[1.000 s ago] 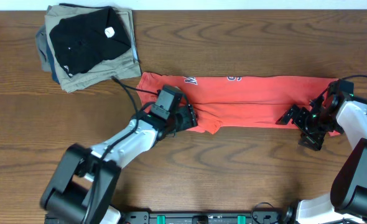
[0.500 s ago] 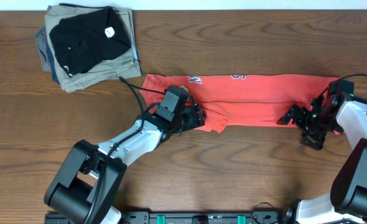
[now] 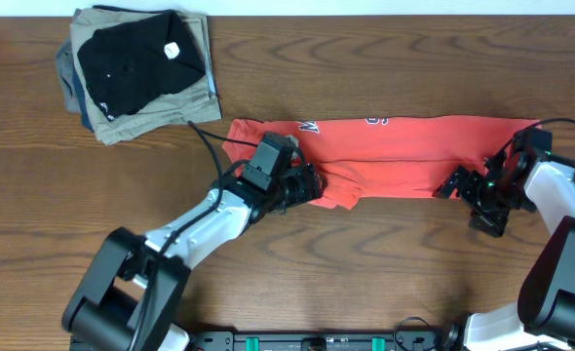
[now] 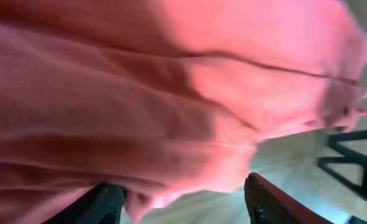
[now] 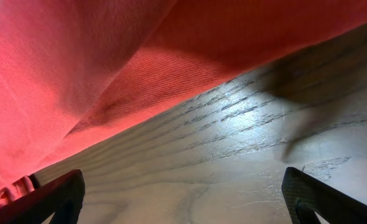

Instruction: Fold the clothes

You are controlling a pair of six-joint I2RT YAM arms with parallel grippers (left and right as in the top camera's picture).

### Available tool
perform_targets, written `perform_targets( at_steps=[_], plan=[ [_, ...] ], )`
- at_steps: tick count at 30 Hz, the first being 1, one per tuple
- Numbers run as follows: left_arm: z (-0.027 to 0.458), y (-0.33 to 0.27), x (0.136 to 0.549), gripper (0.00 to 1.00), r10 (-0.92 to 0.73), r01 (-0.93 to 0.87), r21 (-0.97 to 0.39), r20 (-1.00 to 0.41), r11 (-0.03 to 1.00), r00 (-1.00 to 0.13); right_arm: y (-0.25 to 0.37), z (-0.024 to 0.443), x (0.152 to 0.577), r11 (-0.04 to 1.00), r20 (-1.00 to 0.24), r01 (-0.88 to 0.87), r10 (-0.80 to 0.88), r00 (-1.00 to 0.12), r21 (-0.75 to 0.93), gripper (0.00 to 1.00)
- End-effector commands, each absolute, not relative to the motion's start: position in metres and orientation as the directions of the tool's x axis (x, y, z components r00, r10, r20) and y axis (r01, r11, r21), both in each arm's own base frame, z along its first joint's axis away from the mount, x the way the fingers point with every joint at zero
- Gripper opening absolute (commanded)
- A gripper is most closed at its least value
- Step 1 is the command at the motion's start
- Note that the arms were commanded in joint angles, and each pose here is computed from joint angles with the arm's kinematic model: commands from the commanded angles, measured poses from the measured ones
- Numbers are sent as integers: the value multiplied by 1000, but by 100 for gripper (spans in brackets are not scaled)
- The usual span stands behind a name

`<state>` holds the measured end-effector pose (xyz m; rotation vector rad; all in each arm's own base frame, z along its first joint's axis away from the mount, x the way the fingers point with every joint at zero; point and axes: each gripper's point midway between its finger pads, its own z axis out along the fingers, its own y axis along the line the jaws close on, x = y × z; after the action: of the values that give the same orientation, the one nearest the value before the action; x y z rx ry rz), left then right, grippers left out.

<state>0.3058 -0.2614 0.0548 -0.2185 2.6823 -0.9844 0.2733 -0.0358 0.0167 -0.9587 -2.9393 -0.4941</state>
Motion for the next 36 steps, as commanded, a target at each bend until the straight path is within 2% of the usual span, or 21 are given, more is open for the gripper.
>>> perform_targets(
  at_steps=[1, 10, 19, 31, 36],
  plan=[
    [90, -271, 315, 63, -241, 3, -698, -252, 716, -937, -34, 14, 271, 775, 105, 563, 559, -823, 287, 99],
    [80, -264, 313, 63, -250, -31, -666, -236, 746, -939, -34, 14, 271, 775, 105, 563, 559, -822, 287, 99],
    [42, -250, 290, 63, -233, -122, -574, -124, 810, -964, -34, 14, 270, 775, 107, 564, 559, -822, 287, 99],
    [39, -255, 287, 63, -219, -102, -550, -152, 829, -964, -34, 14, 270, 774, 109, 564, 559, -822, 286, 99],
    [39, -255, 288, 52, -219, -101, -550, -153, 829, -964, -34, 14, 270, 774, 109, 564, 559, -822, 286, 99]
  ],
)
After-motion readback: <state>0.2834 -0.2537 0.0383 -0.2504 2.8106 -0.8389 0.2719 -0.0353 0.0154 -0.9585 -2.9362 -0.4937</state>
